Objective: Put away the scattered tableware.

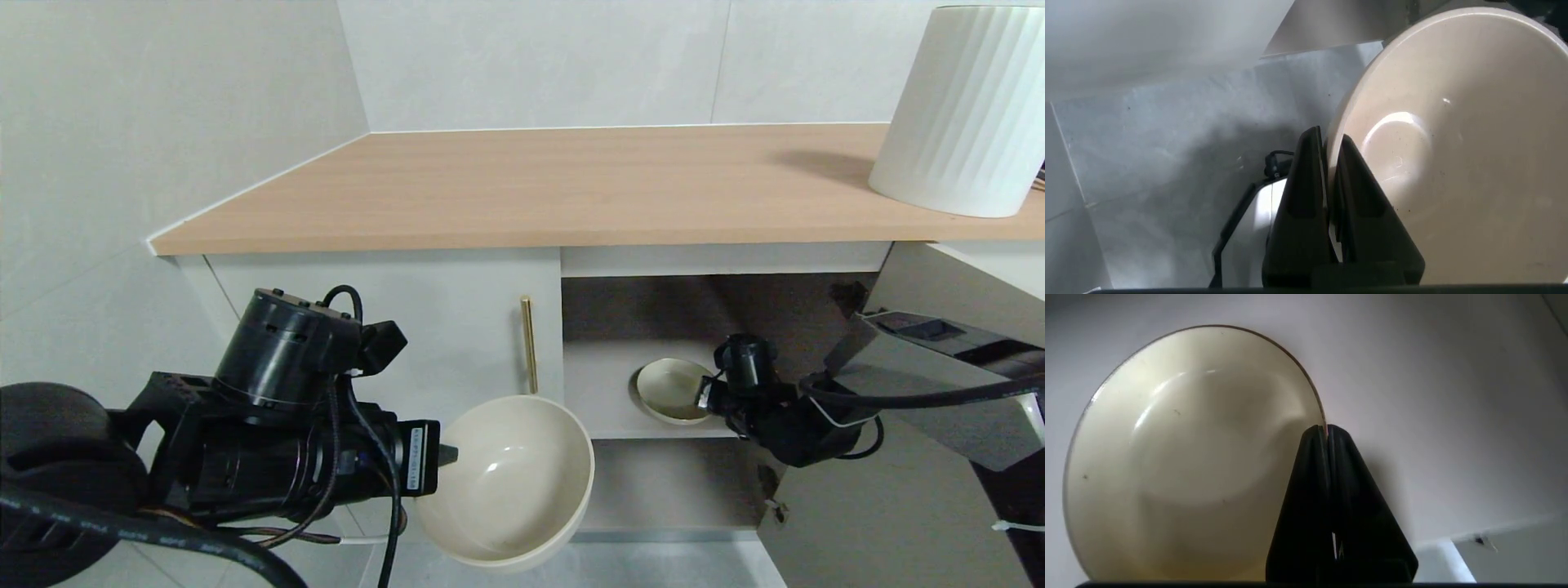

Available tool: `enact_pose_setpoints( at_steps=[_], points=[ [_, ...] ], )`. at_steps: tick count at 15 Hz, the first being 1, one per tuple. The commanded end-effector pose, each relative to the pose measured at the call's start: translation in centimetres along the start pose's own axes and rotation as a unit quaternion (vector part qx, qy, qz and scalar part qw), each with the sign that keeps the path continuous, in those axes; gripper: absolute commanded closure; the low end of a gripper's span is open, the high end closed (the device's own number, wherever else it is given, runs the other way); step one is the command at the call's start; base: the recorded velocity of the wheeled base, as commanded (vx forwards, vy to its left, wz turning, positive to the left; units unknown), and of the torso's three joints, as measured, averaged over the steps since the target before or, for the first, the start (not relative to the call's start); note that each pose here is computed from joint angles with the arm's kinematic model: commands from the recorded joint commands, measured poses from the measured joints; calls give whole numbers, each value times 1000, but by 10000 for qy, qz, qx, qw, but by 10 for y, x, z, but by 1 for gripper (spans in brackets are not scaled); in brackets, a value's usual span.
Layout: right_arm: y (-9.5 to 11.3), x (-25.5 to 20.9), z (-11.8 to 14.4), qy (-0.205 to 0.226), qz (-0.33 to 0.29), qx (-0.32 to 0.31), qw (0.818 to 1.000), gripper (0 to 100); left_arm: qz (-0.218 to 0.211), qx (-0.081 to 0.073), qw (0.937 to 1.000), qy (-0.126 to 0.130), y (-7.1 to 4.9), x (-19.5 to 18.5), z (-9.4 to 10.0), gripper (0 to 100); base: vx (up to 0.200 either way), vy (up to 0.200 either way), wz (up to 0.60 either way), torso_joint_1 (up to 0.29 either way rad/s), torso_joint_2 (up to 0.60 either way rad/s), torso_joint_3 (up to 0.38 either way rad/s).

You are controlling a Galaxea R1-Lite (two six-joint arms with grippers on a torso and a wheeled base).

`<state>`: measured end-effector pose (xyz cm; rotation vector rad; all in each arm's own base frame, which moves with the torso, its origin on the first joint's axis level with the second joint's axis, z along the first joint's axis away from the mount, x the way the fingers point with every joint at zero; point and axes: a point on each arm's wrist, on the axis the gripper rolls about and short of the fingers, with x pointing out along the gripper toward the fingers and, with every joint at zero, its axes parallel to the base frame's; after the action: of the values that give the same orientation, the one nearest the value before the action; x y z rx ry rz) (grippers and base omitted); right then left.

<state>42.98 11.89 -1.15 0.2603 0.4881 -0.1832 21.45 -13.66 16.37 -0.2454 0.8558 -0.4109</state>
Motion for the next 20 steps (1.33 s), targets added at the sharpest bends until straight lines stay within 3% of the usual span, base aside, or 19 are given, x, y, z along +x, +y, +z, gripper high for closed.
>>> enact_pose_setpoints(
  at_steps=[1, 9, 10, 17, 20],
  points=[
    [2, 5, -2, 1, -5, -5, 10000, 100, 0, -3, 10000, 4, 0, 0, 0, 100, 0, 0, 0, 0, 0, 0],
    [3, 9, 0, -37, -53, 12, 10000, 100, 0, -3, 10000, 4, 0, 1, 0, 100, 0, 0, 0, 0, 0, 0],
    [3, 9, 0, -37, -53, 12, 10000, 0, -3, -2, 10000, -3, 0, 1, 0, 100, 0, 0, 0, 0, 0, 0],
    [3, 5, 5, -111, -43, 48, 9999, 0, 83, -6, 10000, 31, 1, 4, -1, 100, 0, 0, 0, 0, 0, 0],
    [12, -37, 31, -246, 192, 148, 9994, 0, 198, -9, 9994, 273, 3, 18, -5, 100, 0, 0, 0, 0, 0, 0]
  ],
)
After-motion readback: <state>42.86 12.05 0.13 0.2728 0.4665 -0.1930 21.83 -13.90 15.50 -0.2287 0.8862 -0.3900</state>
